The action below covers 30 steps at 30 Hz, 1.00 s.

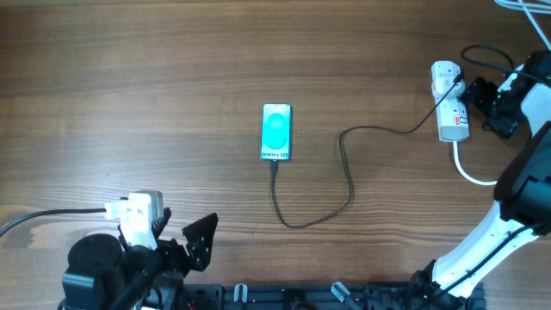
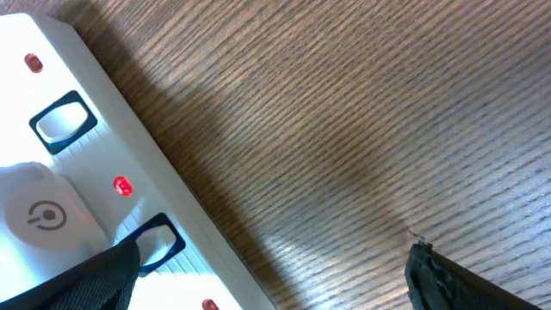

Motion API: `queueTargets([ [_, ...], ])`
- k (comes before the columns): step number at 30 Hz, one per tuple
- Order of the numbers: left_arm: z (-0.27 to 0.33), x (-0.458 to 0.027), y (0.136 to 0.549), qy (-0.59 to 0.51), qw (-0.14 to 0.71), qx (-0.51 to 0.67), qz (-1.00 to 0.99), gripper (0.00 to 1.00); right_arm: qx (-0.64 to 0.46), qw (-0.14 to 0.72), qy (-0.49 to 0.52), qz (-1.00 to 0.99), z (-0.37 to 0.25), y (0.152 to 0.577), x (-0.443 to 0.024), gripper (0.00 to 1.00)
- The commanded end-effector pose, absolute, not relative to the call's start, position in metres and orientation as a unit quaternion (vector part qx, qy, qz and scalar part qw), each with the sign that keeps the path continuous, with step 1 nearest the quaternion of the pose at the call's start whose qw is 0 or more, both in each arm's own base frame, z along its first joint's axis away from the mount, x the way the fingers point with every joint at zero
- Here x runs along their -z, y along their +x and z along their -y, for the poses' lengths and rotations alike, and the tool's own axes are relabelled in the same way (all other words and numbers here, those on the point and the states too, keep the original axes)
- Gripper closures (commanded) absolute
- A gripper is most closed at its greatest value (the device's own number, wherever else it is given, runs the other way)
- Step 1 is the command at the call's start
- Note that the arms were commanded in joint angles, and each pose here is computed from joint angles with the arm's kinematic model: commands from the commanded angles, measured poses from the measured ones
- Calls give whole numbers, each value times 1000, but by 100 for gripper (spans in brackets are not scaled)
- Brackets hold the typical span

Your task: Plug charger to phone and switch on socket

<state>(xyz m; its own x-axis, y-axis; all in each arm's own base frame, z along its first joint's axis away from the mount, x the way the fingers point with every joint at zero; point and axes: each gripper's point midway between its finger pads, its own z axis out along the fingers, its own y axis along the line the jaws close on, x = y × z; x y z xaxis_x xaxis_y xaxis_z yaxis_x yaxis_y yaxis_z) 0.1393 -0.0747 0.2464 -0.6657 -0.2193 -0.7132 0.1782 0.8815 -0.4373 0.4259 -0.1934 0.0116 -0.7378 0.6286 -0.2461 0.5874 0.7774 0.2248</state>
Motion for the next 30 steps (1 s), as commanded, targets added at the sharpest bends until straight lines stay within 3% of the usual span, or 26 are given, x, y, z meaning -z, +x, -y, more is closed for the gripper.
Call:
queueTargets([
  [1, 75, -246, 139, -14, 408, 245, -879, 0, -87, 116, 295, -945, 159, 418, 7, 0],
  [7, 75, -246, 139, -14, 408, 245, -879, 0, -93, 82, 313, -942, 151, 399, -3, 0],
  [17, 75, -246, 139, -14, 408, 245, -879, 0, 10, 100, 382, -919, 169, 330, -125, 0],
  [26, 75, -246, 139, -14, 408, 245, -879, 0, 16, 243, 362, -900, 125, 253, -240, 0],
  [30, 75, -246, 139, -14, 408, 245, -879, 0, -35, 355, 284, -890, 73, 218, -267, 0],
])
